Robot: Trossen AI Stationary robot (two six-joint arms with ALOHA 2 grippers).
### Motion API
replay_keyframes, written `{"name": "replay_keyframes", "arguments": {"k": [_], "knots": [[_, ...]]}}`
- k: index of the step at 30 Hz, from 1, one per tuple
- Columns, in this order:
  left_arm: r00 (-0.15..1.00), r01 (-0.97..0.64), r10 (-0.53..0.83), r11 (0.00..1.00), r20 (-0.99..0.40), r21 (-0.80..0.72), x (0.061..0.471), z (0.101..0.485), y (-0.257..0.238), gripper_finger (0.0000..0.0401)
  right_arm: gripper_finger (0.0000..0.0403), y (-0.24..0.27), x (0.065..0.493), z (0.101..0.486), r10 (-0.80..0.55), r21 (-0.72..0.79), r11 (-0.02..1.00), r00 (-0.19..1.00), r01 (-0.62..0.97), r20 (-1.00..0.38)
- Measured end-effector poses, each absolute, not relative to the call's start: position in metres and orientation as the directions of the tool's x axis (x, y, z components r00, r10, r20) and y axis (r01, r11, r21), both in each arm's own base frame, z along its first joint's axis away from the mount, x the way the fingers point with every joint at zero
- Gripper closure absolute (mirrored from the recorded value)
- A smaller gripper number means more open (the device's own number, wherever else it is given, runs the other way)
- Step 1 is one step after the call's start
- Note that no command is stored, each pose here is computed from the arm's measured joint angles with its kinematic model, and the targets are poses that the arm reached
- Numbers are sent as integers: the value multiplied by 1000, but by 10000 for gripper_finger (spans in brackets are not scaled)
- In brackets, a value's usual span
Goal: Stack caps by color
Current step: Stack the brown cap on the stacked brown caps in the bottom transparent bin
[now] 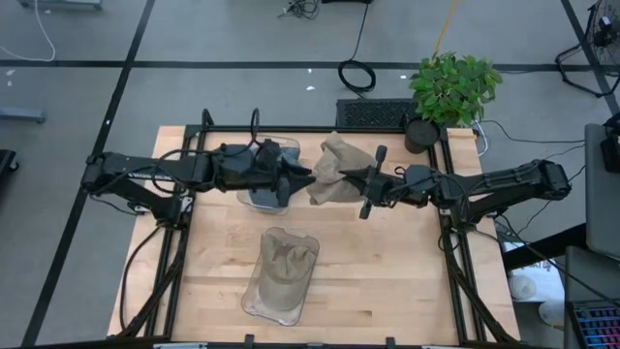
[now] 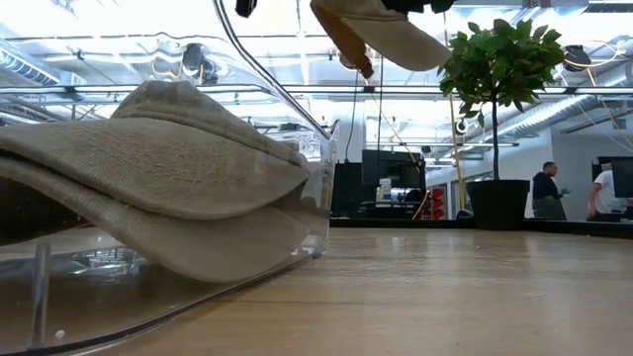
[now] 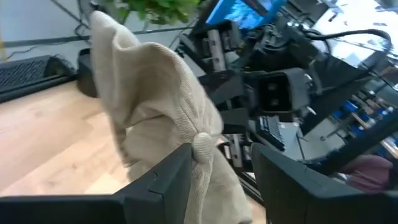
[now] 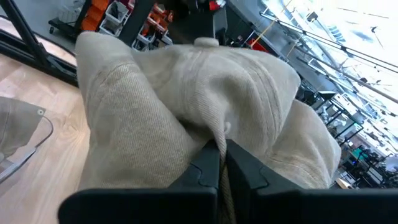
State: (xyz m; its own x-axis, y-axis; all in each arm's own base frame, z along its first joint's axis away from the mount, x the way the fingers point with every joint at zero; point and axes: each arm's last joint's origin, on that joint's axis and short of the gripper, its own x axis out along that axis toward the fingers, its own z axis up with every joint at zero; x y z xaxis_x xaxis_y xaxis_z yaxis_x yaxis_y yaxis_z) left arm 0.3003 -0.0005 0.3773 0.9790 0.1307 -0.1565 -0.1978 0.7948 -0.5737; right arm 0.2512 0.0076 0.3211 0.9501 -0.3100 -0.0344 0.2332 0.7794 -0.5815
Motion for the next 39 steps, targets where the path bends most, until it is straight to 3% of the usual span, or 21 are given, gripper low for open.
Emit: {"name": "replay_keyframes", "arguments": {"k": [13,20,29,32,36,39], "knots": [[962,-270,191,768,-194,-581,303,371,11,226,403,15,251,322,-282,-589,779,959,216,-21],[967,-235,125,776,-223,-586,320,356,3,226,403,14,251,324,-283,-586,779,959,225,-9],[989,-117,44,810,-139,-575,333,356,-1,229,403,14,251,324,-283,-580,783,959,226,-9],[990,-107,39,822,-132,-559,329,360,-1,265,403,14,251,323,-283,-574,788,959,225,-13],[992,-50,-16,862,-126,-504,328,361,1,374,398,14,251,323,-283,-540,809,959,231,-14],[989,-5,-62,892,-132,-453,325,366,4,383,390,14,251,323,-280,-501,833,960,235,-15]]}}
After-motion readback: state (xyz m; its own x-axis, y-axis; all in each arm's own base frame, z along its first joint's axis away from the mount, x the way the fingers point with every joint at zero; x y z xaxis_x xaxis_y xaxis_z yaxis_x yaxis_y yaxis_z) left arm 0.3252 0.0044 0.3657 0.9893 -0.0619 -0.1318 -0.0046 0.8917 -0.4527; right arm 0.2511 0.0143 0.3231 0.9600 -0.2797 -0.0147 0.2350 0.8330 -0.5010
